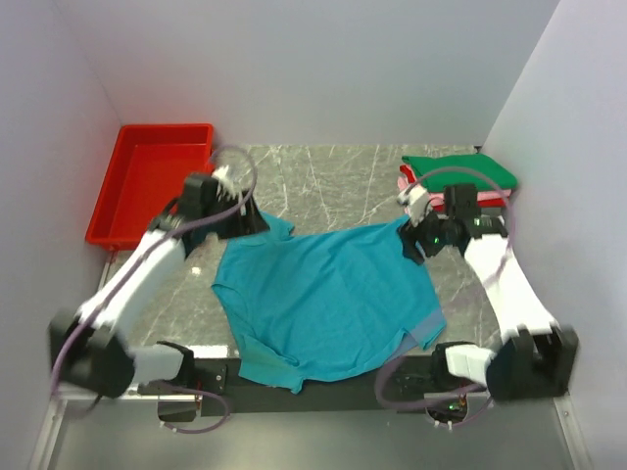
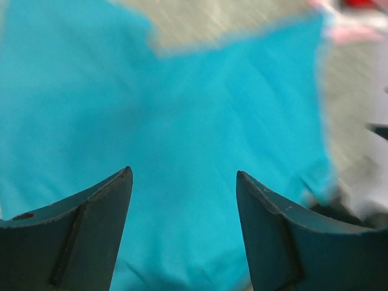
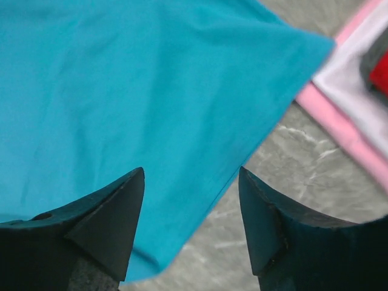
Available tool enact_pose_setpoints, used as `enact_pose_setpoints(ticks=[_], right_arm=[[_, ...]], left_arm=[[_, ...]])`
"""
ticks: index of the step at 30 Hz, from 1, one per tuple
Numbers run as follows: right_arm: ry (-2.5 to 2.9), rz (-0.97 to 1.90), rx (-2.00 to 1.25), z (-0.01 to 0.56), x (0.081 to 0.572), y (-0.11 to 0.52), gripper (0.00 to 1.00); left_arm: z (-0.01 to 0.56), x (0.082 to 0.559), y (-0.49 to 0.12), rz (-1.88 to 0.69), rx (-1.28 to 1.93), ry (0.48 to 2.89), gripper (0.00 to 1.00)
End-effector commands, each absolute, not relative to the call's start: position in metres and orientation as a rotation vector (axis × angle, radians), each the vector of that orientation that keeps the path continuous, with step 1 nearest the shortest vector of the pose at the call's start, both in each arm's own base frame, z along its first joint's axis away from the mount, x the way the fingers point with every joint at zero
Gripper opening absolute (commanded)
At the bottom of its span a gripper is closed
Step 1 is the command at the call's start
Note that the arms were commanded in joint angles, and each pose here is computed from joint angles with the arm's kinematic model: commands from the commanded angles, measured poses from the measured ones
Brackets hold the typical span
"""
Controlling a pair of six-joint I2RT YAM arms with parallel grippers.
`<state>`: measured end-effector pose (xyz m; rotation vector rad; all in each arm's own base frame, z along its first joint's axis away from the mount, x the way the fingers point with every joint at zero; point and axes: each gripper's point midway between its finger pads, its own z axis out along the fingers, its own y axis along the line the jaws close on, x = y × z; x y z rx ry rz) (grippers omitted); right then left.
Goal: Fold and stack the t-shirts
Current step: Flatten the tshirt out
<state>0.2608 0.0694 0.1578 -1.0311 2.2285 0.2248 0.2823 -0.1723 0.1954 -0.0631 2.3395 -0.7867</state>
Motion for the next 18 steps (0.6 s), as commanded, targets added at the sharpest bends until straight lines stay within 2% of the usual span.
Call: enact_pose_setpoints(ticks=[1, 3, 5, 6, 7, 12, 18], right_arm=[[2.213, 0.441, -0.776, 0.171, 0.308, 0.069, 0.69], [2.242, 0.461, -0.756, 0.162, 0.316, 0.062, 0.67], [2.257, 0.502, -0.745, 0.152, 0.321, 0.062, 0.66], [2.264, 0.516, -0.729, 0.149, 0.322, 0.061, 0.66], [2.257, 0.525, -0.725, 0.146, 0.324, 0.062, 0.66], [2.258, 0.571, -0.697, 0.136, 0.328, 0.065, 0.66], [2.249, 0.624, -0.662, 0.135, 0.332, 0.066, 0.66]], left_arm=[[0.198, 0.38, -0.142, -0.466, 0.001, 2.223, 0.73], [0.2, 0.413, -0.128, -0.381, -0.026, 2.217, 0.72], [0.16, 0.438, -0.115, -0.306, -0.035, 2.311, 0.69], [0.165, 0.453, -0.115, -0.302, -0.029, 2.304, 0.63], [0.133, 0.462, -0.112, -0.271, -0.017, 2.38, 0.6], [0.096, 0.49, -0.106, -0.212, 0.043, 2.498, 0.4], [0.058, 0.495, -0.113, -0.228, 0.188, 2.602, 0.39]])
